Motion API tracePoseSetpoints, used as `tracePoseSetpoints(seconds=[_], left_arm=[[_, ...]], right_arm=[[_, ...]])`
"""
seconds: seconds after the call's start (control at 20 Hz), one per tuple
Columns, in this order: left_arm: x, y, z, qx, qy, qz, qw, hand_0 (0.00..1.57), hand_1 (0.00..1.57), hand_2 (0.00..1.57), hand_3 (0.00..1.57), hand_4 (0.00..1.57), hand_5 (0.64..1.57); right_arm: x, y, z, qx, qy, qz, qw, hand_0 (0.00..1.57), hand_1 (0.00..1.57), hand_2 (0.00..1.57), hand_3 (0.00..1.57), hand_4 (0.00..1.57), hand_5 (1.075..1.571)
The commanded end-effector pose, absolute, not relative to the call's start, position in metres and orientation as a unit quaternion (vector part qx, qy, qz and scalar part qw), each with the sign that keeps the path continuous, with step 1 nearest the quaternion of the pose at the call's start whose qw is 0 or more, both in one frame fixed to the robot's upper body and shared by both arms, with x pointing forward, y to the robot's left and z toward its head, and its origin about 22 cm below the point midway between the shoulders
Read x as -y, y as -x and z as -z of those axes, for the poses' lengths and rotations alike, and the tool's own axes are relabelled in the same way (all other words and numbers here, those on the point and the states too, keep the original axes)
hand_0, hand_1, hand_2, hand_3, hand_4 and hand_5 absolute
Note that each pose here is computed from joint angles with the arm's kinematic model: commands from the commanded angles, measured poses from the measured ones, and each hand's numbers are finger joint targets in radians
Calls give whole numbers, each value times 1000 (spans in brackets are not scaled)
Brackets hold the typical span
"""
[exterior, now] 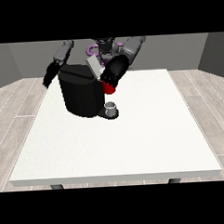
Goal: Insert the coffee pod into the coffee machine and close the lid
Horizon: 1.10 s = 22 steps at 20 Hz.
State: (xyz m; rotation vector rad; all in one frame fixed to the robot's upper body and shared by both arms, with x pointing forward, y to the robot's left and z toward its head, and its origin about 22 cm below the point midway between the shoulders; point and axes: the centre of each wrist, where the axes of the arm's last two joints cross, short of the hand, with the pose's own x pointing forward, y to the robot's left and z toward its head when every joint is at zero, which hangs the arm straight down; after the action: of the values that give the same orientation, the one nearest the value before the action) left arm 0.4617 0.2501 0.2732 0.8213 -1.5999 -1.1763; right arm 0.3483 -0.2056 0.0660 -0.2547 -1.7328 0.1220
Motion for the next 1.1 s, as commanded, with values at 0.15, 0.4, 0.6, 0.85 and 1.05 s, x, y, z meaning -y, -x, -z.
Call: tracePoseSetpoints(seconds=[0.15,0.4,0.6,0.85,1.05], left_arm=[[-252,-461,-281,693,-344,446,450,1206,1206,1179,956,0,1571],[-255,-462,-279,694,-347,444,448,1212,1212,1186,971,0,1571],[-269,-459,-278,687,-350,468,431,1250,1250,1216,940,0,1571],[-276,-450,-331,698,-390,459,387,999,999,1023,718,0,1571],[-268,-456,-307,689,-401,465,385,510,510,776,600,0,1571]], right_arm=[[204,-351,-78,771,116,-52,624,0,0,0,0,0,1571],[194,-342,-62,766,103,-66,631,0,0,0,0,41,1571],[197,-346,-73,767,114,-52,630,0,0,0,0,99,1571],[205,-355,-77,779,125,-71,611,0,0,0,0,218,1571],[194,-351,-76,779,114,-63,613,0,0,0,0,185,1571]])
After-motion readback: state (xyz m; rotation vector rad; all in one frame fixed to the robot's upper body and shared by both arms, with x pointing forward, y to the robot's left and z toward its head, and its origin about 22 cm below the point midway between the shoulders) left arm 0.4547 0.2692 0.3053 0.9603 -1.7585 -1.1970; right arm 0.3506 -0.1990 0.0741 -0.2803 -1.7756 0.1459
